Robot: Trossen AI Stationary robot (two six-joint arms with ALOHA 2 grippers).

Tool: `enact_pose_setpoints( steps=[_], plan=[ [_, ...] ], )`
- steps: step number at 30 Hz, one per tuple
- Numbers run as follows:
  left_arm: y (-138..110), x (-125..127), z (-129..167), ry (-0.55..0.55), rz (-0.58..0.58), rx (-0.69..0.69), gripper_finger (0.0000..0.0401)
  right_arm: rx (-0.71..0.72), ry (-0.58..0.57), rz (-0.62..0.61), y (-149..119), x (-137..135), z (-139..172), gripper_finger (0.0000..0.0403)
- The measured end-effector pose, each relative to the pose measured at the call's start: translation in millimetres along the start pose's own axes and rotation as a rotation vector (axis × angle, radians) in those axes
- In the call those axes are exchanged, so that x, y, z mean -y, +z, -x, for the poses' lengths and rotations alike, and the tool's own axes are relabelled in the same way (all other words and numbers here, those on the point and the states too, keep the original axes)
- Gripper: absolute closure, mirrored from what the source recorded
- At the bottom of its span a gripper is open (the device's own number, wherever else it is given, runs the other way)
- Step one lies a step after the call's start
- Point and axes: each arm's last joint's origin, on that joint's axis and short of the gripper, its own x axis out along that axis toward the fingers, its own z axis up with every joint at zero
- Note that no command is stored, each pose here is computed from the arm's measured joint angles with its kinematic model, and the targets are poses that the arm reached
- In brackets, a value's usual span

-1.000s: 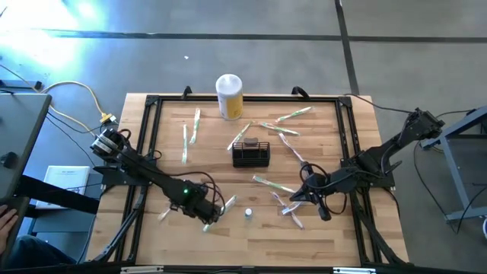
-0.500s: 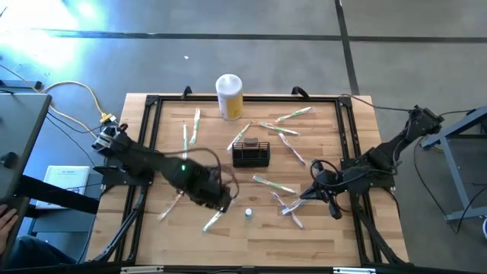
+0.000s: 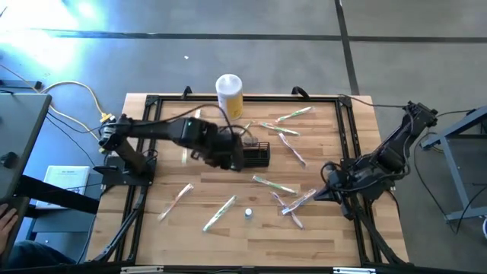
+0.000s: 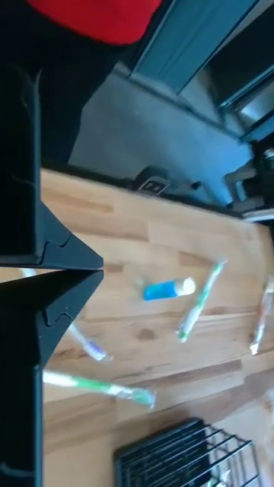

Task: Pick & Place toothbrushing station
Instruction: Put the left mouthwash into the middle section wire organizer

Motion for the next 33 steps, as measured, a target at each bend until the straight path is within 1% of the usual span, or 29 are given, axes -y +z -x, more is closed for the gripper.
enact_pose_setpoints(
  steps=[2, 4, 6, 8, 10, 11, 12, 13, 14, 15, 17, 18, 19, 21, 23, 25, 27, 29, 31, 33],
  plan=[
    [12.3, 3.3, -0.4, -0.034, -0.013, 0.002, 0.0320, -0.017, -0.017, 0.009, -1.9, 1.4, -0.4, 0.0399],
    [23.7, 2.7, -4.5, -0.016, -0.042, -0.006, 0.0320, -0.013, -0.043, 0.012, -2.2, 3.3, -0.2, 0.0399],
    [37.2, 7.4, -6.3, -0.045, -0.063, 0.009, 0.0320, 0.005, -0.075, 0.013, -1.8, 5.0, 0.4, 0.0399],
    [48.8, 3.9, -11.6, -0.001, -0.080, 0.004, 0.0320, 0.025, -0.087, 0.010, -1.0, 6.2, 2.6, 0.0399],
    [63.0, 10.8, -16.8, -0.043, -0.102, 0.020, 0.0320, 0.048, -0.101, 0.007, 0.0, 9.8, 8.2, 0.0399],
    [70.1, 9.6, -18.2, -0.036, -0.113, 0.024, 0.0320, 0.060, -0.119, 0.007, 0.5, 12.2, 10.5, 0.0399],
    [74.8, 7.4, -23.6, 0.000, -0.120, 0.009, 0.0320, 0.069, -0.135, 0.004, 0.9, 13.9, 11.4, 0.0399],
    [79.2, 10.1, -29.9, 0.003, -0.130, 0.003, 0.0320, 0.076, -0.151, -0.002, 1.2, 15.7, 12.6, 0.0399],
    [85.4, 14.3, -31.1, -0.033, -0.138, 0.019, 0.0320, 0.080, -0.167, -0.009, 1.0, 17.8, 14.2, 0.0399],
    [91.2, 14.1, -32.5, -0.037, -0.142, 0.021, 0.0320, 0.078, -0.182, -0.011, 0.3, 19.8, 15.3, 0.0399],
    [95.2, 11.5, -43.3, 0.017, -0.151, -0.023, 0.0320, 0.080, -0.196, -0.015, 0.1, 21.7, 16.4, 0.0399],
    [97.7, 15.0, -45.6, -0.006, -0.158, -0.019, 0.0320, 0.078, -0.201, -0.014, 0.0, 22.2, 16.6, 0.0399],
    [102.4, 14.3, -48.0, -0.006, -0.156, -0.017, 0.0320, 0.073, -0.211, -0.010, -0.5, 23.2, 16.4, 0.0399],
    [103.8, 9.0, -60.4, 0.068, -0.152, -0.065, 0.0320, 0.072, -0.225, -0.012, -0.2, 24.7, 15.8, 0.0399],
    [106.6, 11.4, -67.0, 0.056, -0.159, -0.061, 0.0320, 0.068, -0.246, -0.012, 0.0, 27.2, 15.4, 0.0399],
    [105.6, 8.8, -76.6, 0.105, -0.155, -0.094, 0.0320, 0.067, -0.270, -0.012, 0.0, 29.6, 15.4, 0.0399],
    [108.5, 15.3, -84.2, 0.058, -0.165, -0.075, 0.0320, 0.062, -0.293, -0.009, -0.4, 31.7, 15.1, 0.0399],
    [107.0, 13.0, -92.2, 0.098, -0.166, -0.105, 0.0320, 0.061, -0.303, -0.012, -0.1, 33.2, 15.0, 0.0399],
    [108.5, 17.3, -97.8, 0.073, -0.174, -0.089, 0.0320, 0.054, -0.315, -0.012, -0.2, 34.8, 14.9, 0.0399],
    [107.7, 14.6, -99.9, 0.101, -0.174, -0.103, 0.0320, 0.052, -0.322, -0.010, 0.0, 35.8, 14.7, 0.0399]
  ],
)
